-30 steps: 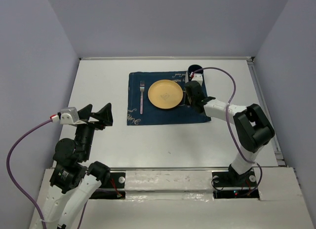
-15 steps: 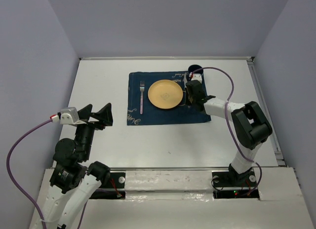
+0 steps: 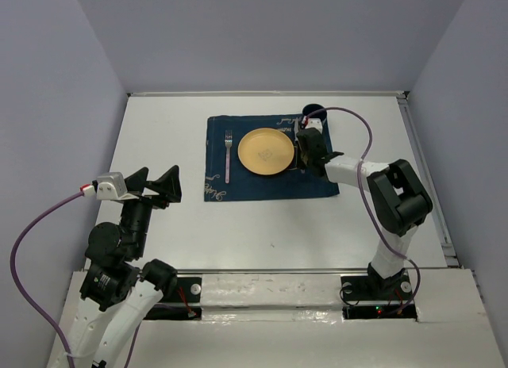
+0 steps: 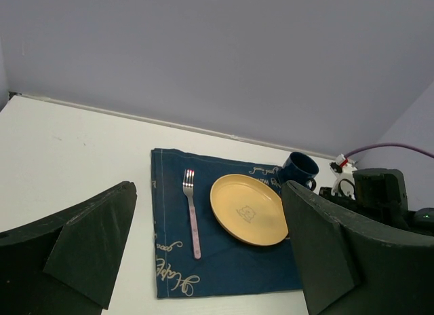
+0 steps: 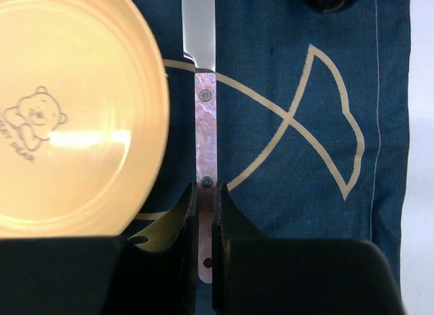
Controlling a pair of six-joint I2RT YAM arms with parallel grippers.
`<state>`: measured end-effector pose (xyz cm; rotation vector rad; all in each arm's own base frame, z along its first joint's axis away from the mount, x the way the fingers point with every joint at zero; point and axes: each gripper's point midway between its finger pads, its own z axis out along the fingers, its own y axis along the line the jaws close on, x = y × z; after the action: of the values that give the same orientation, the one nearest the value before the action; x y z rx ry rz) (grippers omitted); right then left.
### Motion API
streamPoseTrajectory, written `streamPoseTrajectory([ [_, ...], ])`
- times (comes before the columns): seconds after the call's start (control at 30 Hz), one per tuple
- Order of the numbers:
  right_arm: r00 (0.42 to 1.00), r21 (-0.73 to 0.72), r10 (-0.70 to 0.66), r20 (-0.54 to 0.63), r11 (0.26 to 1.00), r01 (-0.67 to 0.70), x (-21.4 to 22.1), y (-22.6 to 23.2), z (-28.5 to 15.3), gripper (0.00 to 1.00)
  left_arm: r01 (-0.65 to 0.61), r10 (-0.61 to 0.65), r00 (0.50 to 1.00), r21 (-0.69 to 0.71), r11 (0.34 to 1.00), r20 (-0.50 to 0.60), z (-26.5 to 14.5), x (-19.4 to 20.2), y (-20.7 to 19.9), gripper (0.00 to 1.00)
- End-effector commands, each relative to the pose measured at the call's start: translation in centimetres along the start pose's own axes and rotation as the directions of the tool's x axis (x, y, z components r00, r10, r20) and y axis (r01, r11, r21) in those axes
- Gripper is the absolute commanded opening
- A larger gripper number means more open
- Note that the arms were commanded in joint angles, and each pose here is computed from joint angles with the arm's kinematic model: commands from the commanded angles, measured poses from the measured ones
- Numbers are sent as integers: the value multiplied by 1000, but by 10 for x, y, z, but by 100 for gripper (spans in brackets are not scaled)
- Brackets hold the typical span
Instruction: Set the dinner table for one person
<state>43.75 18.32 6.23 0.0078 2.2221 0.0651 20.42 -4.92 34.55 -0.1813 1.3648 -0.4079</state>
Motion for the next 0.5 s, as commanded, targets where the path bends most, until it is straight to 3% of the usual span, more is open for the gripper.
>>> streamPoseTrajectory([
  [0.0, 999, 36, 23, 30, 999, -24, -15, -6, 4, 0, 1, -1, 999, 14, 1000, 50, 1, -12, -3, 99],
  [0.47, 1000, 39, 14, -9, 999, -14, -2, -9, 14, 0, 0, -1, 999, 11, 1000, 46, 2, -11, -3, 99],
])
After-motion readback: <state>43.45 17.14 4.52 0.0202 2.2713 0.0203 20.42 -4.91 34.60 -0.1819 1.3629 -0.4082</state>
